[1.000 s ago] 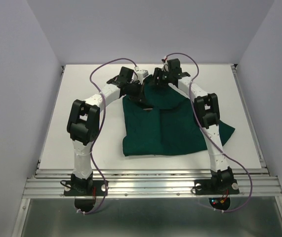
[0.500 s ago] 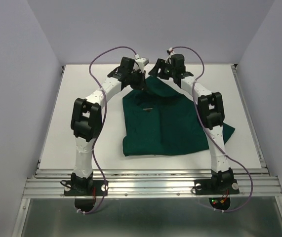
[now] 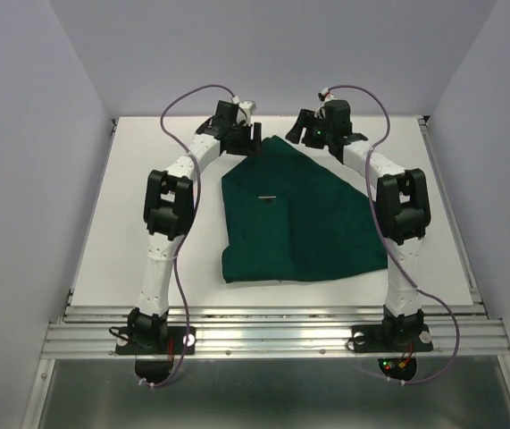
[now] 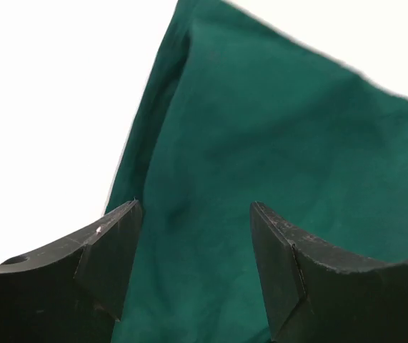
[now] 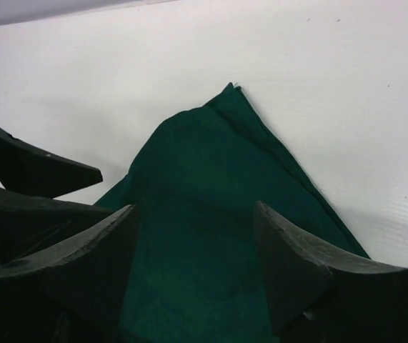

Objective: Prepare the surgical pack
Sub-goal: Pack the surgical kit at the center of the board.

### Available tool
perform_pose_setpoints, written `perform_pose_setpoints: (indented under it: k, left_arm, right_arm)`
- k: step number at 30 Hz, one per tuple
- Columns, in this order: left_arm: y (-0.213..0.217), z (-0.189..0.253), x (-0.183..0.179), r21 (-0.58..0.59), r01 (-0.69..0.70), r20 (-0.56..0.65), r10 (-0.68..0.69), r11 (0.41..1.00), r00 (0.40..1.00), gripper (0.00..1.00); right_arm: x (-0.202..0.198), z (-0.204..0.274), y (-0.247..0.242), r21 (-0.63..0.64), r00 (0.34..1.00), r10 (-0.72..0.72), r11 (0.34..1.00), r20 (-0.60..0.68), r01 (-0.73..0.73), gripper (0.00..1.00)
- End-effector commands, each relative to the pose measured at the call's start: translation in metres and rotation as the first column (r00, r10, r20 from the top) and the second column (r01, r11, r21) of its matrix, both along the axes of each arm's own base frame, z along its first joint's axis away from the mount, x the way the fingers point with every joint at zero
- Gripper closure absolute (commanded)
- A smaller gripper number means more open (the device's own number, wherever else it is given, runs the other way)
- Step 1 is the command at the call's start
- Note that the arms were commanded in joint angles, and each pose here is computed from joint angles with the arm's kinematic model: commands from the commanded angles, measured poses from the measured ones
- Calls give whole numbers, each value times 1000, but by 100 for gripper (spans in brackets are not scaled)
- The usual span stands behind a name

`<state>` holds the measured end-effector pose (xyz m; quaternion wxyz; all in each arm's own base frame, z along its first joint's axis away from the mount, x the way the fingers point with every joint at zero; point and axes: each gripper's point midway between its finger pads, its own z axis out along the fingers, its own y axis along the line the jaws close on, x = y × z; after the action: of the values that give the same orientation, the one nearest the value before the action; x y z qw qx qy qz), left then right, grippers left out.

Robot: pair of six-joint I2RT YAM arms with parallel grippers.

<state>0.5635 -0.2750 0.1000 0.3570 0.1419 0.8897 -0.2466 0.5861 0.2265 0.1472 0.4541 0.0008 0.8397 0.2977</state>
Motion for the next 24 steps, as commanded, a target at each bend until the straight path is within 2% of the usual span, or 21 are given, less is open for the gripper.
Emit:
perform_pose_setpoints:
  k: [1, 4, 7, 9, 11, 12, 13, 15, 16, 17, 19, 24]
  left_arm:
    - [11, 65, 1, -18, -51, 117, 52, 999, 992, 27]
    - [20, 70, 2, 9, -92, 115, 90, 996, 989, 32]
    - [26, 82, 1, 5, -113, 132, 111, 994, 985, 42]
    - [28, 79, -5, -10, -110, 124, 111, 994, 986, 44]
    - [24, 88, -7, -50, -92, 146, 99, 994, 984, 44]
    - [23, 90, -6, -69, -84, 143, 93, 994, 985, 43]
    - [20, 81, -5, -72, -70, 124, 79, 995, 989, 36]
    - [12, 94, 3, -93, -47, 138, 59, 995, 989, 32]
    - [11, 73, 5, -77, -48, 88, 55, 996, 995, 31]
    - [8, 84, 8, -86, -37, 99, 46, 996, 994, 31]
    - [4, 79, 11, -94, -21, 92, 29, 995, 995, 31]
    - [0, 75, 14, -120, -12, 105, 25, 993, 994, 32]
  right_arm:
    - [9, 11, -5, -37, 1000, -14, 999, 18, 15, 30]
    - [13, -6, -4, -58, 999, -5, 998, -33, 3, 33]
    - [20, -5, -9, -90, 999, -28, 996, -25, 26, 34]
    - [27, -1, -13, -112, 999, -48, 993, -2, 48, 34]
    - [31, -13, -13, -126, 998, -53, 991, -22, 50, 32]
    - [38, -2, -12, -134, 999, -47, 990, -8, 45, 30]
    - [41, -28, -10, -149, 998, -39, 988, -52, 31, 28]
    - [46, -36, -3, -141, 998, -1, 990, -68, -8, 21]
    - [50, -42, 0, -138, 997, 9, 990, -76, -19, 20]
    - [50, -45, 3, -131, 996, 20, 991, -85, -31, 18]
    - [51, -54, 6, -123, 995, 33, 991, -95, -44, 16]
    - [45, -74, 12, -103, 988, 71, 991, -134, -85, 17]
